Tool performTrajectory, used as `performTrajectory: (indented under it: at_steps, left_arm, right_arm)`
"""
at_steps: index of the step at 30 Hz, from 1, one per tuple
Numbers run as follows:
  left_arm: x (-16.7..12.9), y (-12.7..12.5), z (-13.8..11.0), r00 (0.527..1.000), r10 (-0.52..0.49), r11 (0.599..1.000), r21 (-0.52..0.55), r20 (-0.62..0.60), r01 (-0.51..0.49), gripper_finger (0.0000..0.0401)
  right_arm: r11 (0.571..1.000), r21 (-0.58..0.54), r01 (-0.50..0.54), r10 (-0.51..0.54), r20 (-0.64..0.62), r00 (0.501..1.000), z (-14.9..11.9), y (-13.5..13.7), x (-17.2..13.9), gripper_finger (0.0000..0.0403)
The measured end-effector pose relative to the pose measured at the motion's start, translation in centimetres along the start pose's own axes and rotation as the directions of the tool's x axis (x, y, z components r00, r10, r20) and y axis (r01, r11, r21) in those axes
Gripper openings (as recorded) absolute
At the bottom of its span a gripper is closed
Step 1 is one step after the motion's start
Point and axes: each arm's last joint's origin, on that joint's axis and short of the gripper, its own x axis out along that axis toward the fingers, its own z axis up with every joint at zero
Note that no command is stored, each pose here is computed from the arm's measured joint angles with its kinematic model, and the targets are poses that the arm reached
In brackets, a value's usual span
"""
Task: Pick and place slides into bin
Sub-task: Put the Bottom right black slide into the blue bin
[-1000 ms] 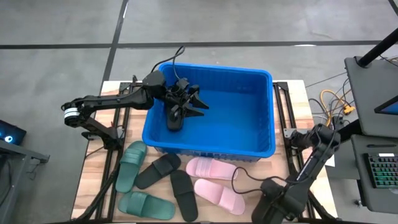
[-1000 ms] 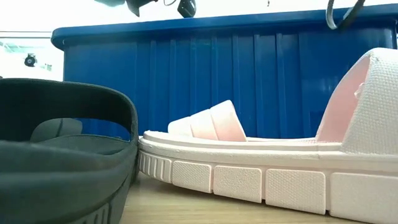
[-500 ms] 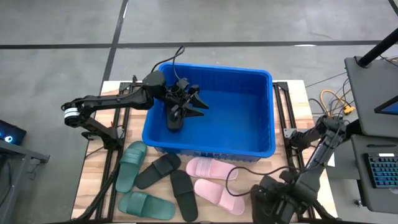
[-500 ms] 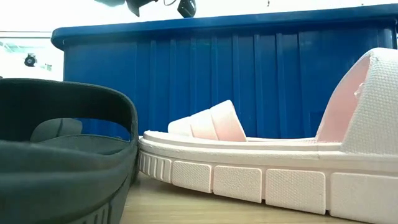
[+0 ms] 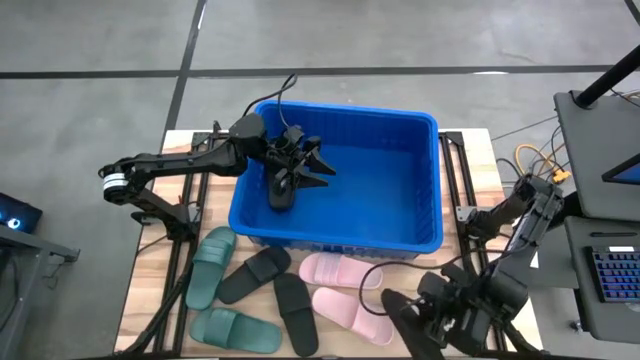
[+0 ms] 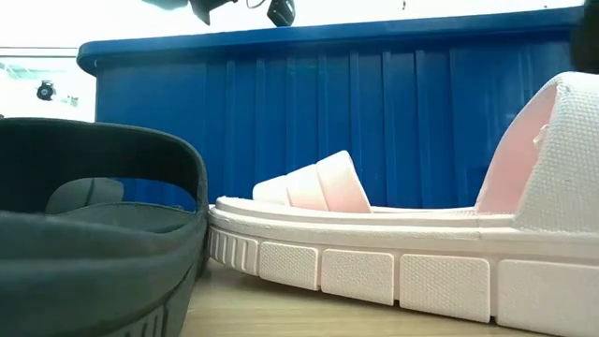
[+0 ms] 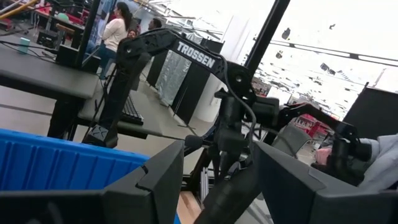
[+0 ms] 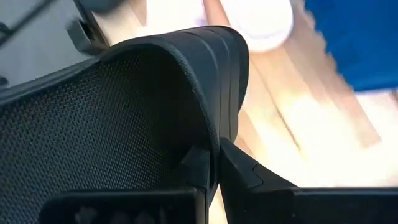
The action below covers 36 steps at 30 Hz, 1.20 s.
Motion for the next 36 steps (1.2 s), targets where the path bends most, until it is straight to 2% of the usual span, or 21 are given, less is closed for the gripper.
performTrajectory:
  at_steps: [11, 16, 21, 24, 32, 36]
  left_arm:
    - [0.0, 0.0, 0.0, 1.000, 0.000, 1.000, 0.001, 0.001, 0.000, 0.0179]
    - [0.0, 0.0, 0.0, 1.000, 0.000, 1.000, 0.001, 0.001, 0.000, 0.0179]
    - [0.0, 0.0, 0.0, 1.000, 0.000, 1.000, 0.001, 0.002, 0.000, 0.0179]
    - [0.0, 0.0, 0.0, 1.000, -0.001, 1.000, 0.001, 0.001, 0.001, 0.0179]
    - [0.0, 0.0, 0.0, 1.000, 0.006, 1.000, 0.001, 0.007, -0.006, 0.0179]
    - [0.0, 0.0, 0.2, 0.999, 0.031, 1.000, 0.006, 0.028, -0.031, 0.0179]
  right_arm:
    - [0.993, -0.064, -0.095, 0.106, 0.199, 0.974, 1.2, -0.9, -2.7, 0.0011]
    - [0.982, -0.103, -0.160, 0.182, 0.271, 0.945, 1.7, -0.9, -4.0, 0.0011]
    - [0.963, -0.176, -0.206, 0.263, 0.428, 0.865, 2.6, -1.0, -5.8, 0.0011]
    - [0.959, -0.209, -0.193, 0.277, 0.532, 0.800, 3.2, -1.4, -7.1, 0.0011]
    - [0.979, -0.180, -0.095, 0.197, 0.726, 0.659, 4.7, -4.0, -10.0, 0.0011]
    - [0.986, -0.162, -0.024, 0.141, 0.765, 0.628, 6.0, -5.1, -10.6, 0.0011]
